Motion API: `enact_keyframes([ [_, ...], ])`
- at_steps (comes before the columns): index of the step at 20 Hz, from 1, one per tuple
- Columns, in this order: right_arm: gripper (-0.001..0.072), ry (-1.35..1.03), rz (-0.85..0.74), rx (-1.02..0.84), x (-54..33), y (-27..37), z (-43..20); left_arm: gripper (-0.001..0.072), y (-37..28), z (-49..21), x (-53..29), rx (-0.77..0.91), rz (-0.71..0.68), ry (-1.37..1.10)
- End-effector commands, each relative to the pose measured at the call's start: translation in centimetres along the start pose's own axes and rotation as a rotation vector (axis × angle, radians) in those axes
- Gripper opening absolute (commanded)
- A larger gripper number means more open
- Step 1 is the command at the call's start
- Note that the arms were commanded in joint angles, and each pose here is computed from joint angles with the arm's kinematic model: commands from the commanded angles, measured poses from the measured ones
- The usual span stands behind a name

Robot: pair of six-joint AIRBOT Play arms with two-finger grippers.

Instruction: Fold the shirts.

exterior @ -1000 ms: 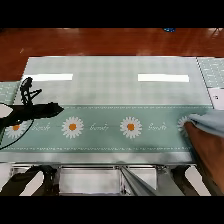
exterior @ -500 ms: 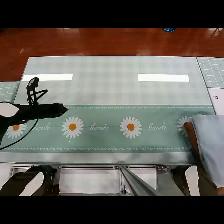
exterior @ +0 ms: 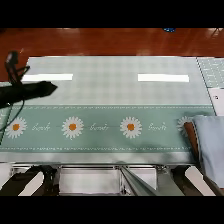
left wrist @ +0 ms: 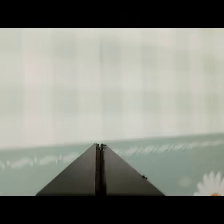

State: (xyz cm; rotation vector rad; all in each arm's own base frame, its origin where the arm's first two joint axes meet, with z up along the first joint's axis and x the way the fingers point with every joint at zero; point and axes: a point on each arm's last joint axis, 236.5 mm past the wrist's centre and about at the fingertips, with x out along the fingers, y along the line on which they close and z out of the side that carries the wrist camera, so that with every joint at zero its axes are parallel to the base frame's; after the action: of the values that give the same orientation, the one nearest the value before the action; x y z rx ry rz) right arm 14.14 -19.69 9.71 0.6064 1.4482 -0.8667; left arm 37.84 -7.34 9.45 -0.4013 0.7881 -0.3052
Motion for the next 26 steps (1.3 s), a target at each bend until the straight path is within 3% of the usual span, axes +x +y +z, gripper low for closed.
enact_keyframes([
  [1,0.0030,-0.233,0.445,-0.231,-6.0,15.9,6.0,0.0015,-4.5,7.2,-3.2,0.073,-0.061,-0.117],
  [3,0.0030,-0.307,0.619,-0.427,-8.7,26.0,4.6,0.0015,-8.2,9.5,-3.5,0.149,-0.122,-0.106],
  [5,0.0030,-0.380,0.686,-0.620,-9.9,33.7,1.3,0.0015,-10.9,10.5,-3.0,0.241,-0.151,-0.055],
  [8,0.0030,-0.430,0.588,-0.850,-7.8,39.2,-3.1,0.0015,-9.7,8.6,-0.6,0.299,-0.104,0.069],
  [12,0.0030,-0.342,0.396,-1.008,-1.0,42.0,-6.4,0.0015,-2.3,1.5,4.7,0.196,0.080,0.293],
  [26,0.0030,-0.256,0.337,-1.017,2.4,42.1,-7.2,0.0016,-1.0,0.4,6.3,0.172,0.093,0.324],
])
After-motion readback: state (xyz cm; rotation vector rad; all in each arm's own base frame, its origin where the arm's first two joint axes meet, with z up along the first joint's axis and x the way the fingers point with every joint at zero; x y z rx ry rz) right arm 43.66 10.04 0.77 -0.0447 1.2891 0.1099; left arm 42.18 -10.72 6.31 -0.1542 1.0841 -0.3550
